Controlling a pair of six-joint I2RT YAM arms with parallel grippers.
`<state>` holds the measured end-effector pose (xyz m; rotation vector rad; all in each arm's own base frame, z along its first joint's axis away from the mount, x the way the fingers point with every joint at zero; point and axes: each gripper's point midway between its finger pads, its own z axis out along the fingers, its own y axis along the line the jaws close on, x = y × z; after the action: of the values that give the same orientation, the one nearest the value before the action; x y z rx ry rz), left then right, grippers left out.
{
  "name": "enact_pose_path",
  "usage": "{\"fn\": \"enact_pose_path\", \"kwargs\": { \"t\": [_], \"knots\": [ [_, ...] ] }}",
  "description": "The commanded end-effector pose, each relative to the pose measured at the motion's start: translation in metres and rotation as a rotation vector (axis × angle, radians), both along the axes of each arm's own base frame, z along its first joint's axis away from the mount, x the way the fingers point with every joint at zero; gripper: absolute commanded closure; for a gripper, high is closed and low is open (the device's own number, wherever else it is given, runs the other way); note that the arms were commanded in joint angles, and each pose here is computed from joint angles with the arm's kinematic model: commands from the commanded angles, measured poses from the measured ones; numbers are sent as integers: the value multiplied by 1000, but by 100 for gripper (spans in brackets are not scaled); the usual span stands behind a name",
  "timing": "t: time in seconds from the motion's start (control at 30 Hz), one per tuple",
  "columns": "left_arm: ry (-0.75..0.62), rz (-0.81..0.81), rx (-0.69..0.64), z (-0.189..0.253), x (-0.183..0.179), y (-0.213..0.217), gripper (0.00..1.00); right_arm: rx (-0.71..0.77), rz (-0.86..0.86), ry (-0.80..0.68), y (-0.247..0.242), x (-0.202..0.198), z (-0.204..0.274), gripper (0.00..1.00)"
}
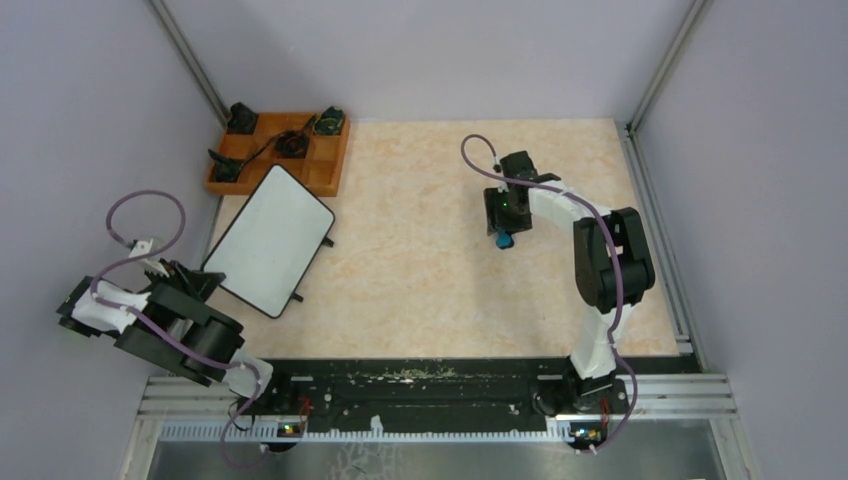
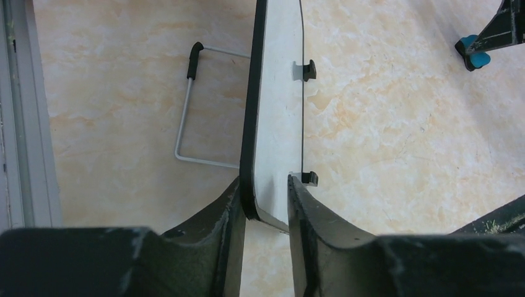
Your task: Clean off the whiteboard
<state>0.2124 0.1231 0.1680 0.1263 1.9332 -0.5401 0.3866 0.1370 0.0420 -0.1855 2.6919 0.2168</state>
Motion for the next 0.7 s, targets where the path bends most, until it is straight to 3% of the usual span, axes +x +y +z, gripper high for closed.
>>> {"fn": "enact_pose_path", "kwargs": {
  "t": [0.0,0.17,0.57,0.67],
  "knots": [
    [-9,0,20,6,2,3,60,48,17,-83,11,11,23,42],
    [-17,7,31,15,4,7,42,59,26,-85,13,11,24,42],
    [-100,38,55,54,16,19,29,62,28,-93,14,11,28,42],
    [-140,43,73,69,20,21,23,62,27,-108,13,12,31,36]
  ]
}}
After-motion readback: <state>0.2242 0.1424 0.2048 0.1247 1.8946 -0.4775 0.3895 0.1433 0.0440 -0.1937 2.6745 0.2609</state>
